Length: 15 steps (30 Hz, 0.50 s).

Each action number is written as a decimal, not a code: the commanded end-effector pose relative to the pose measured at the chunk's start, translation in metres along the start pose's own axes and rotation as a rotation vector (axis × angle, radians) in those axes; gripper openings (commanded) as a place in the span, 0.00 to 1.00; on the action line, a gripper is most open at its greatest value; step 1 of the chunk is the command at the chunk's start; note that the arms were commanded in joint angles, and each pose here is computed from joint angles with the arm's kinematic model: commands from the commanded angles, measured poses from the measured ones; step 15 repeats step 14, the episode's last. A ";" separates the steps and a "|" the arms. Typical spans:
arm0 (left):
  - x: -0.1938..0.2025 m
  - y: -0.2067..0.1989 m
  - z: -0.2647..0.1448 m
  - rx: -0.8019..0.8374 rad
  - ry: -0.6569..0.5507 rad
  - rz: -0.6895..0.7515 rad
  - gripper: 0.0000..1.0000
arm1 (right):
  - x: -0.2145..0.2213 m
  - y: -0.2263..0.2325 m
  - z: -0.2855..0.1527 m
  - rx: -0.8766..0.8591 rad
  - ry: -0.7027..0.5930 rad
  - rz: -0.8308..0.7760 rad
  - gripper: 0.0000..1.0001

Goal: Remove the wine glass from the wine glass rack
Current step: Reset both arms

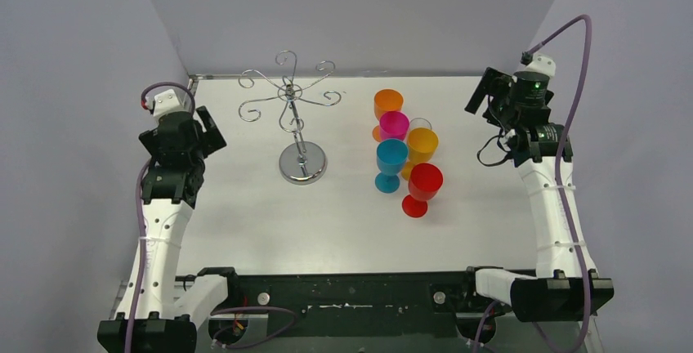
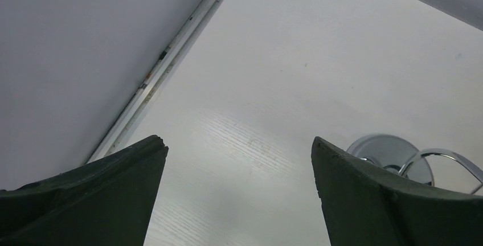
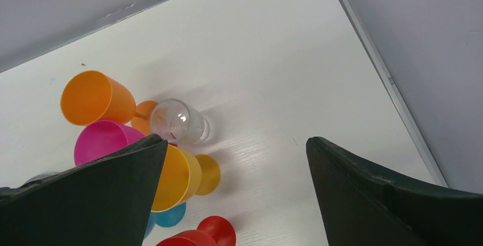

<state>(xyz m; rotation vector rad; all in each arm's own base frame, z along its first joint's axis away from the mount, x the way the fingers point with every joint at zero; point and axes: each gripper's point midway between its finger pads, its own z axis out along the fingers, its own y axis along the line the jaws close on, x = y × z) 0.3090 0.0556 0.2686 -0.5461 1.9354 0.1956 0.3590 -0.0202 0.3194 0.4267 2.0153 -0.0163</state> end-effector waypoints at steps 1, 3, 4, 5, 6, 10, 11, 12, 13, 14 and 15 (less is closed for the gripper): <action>-0.016 0.031 -0.014 -0.183 -0.077 -0.013 0.97 | -0.010 0.011 -0.007 -0.075 -0.059 0.004 1.00; -0.018 0.028 -0.017 -0.163 -0.087 -0.027 0.97 | -0.006 0.013 -0.004 -0.083 -0.040 -0.008 1.00; -0.018 0.027 -0.018 -0.155 -0.089 -0.033 0.97 | -0.005 0.014 -0.002 -0.087 -0.034 -0.012 1.00; -0.019 0.027 -0.019 -0.155 -0.094 -0.046 0.97 | -0.003 0.014 0.000 -0.088 -0.028 -0.015 1.00; -0.019 0.028 -0.019 -0.160 -0.097 -0.054 0.97 | -0.001 0.015 0.000 -0.093 -0.023 -0.018 1.00; -0.020 0.028 -0.017 -0.185 -0.099 -0.073 0.97 | 0.007 0.016 0.003 -0.106 -0.002 -0.026 1.00; -0.021 0.026 -0.017 -0.188 -0.096 -0.074 0.97 | 0.009 0.016 0.004 -0.107 0.006 -0.028 1.00; -0.020 0.026 -0.015 -0.192 -0.084 -0.072 0.97 | 0.011 0.016 0.005 -0.107 0.011 -0.027 1.00; -0.021 0.025 -0.013 -0.200 -0.074 -0.072 0.97 | 0.013 0.015 0.006 -0.104 0.019 -0.030 1.00; -0.021 0.027 -0.013 -0.216 -0.065 -0.076 0.97 | 0.014 0.015 0.006 -0.100 0.022 -0.031 1.00; -0.021 0.027 -0.013 -0.216 -0.065 -0.076 0.97 | 0.014 0.015 0.006 -0.100 0.022 -0.031 1.00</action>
